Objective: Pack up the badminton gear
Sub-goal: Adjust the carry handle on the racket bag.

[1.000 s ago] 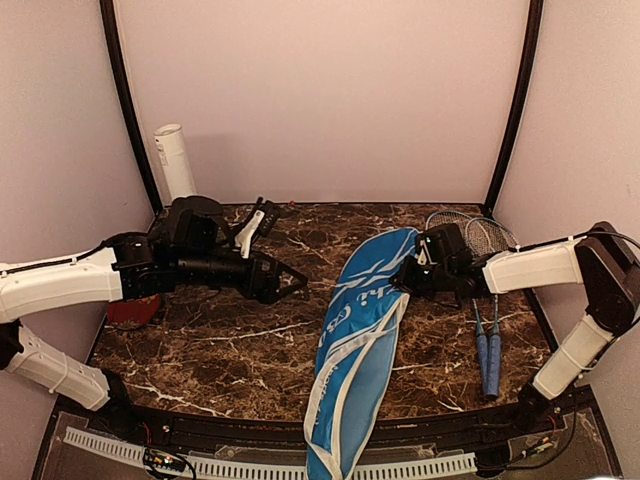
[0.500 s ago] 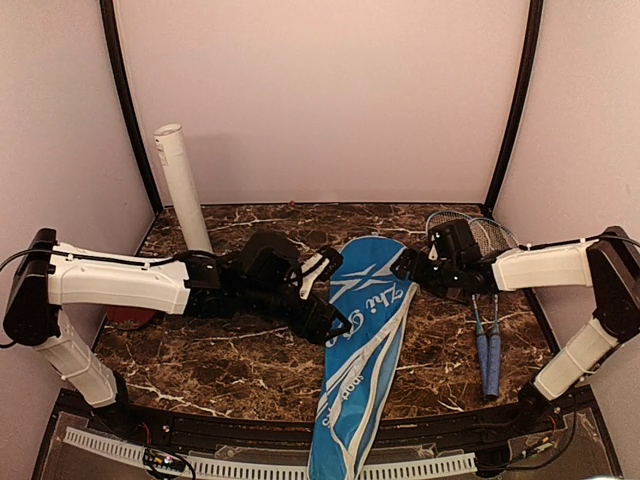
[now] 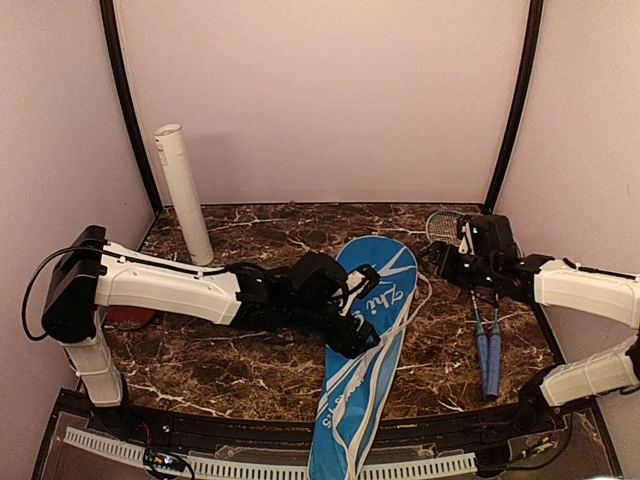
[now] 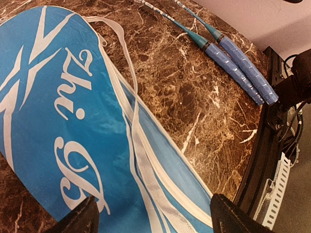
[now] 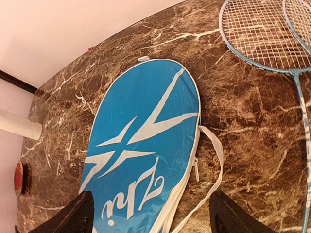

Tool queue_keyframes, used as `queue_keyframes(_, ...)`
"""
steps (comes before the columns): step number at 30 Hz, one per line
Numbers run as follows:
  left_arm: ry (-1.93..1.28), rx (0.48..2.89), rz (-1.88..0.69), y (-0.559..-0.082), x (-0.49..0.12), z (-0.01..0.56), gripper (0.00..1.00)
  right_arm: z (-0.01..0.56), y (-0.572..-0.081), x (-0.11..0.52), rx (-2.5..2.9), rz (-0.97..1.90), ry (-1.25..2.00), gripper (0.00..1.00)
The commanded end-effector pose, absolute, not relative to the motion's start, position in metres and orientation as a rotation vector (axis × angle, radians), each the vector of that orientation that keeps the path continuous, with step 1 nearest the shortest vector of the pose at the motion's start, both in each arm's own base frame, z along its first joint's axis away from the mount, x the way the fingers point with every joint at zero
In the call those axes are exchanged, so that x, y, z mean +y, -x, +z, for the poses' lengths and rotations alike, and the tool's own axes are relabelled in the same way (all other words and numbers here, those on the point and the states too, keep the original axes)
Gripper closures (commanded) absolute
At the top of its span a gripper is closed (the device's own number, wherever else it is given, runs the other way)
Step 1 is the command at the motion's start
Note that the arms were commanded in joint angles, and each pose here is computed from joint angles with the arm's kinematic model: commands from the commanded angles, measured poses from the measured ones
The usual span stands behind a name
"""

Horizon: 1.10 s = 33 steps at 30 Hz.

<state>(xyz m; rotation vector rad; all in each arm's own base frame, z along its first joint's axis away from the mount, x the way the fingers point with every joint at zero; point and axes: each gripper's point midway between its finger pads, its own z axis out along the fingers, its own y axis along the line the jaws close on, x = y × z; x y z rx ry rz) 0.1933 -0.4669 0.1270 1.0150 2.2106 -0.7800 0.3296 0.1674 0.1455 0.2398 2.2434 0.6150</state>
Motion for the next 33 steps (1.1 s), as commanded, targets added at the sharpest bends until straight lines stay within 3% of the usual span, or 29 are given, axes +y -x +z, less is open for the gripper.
queue_keyframes(1,-1.005,2.187,-0.726,-0.196,-0.475,0.129,0.19,0.147,-0.318,0.172,2.256,0.662,-0.160,0.24)
queue_keyframes(4,-0.990,2.202,-0.685,-0.200,-0.475,0.119,0.18,0.146,-0.313,0.177,2.270,0.698,-0.137,0.32)
queue_keyframes(12,-0.992,2.295,-0.559,-0.207,-0.470,0.082,0.18,0.136,-0.303,0.171,2.286,0.698,-0.168,0.30)
queue_keyframes(17,-1.003,2.305,-0.580,-0.204,-0.474,0.075,0.31,0.131,-0.298,0.168,2.293,0.697,-0.185,0.30)
queue_keyframes(27,-1.044,2.347,-0.630,-0.195,-0.481,0.057,0.35,0.126,-0.296,0.164,2.298,0.684,-0.198,0.31)
queue_keyframes(33,-1.062,2.368,-0.620,-0.192,-0.482,0.046,0.42,0.122,-0.294,0.163,2.305,0.676,-0.203,0.31)
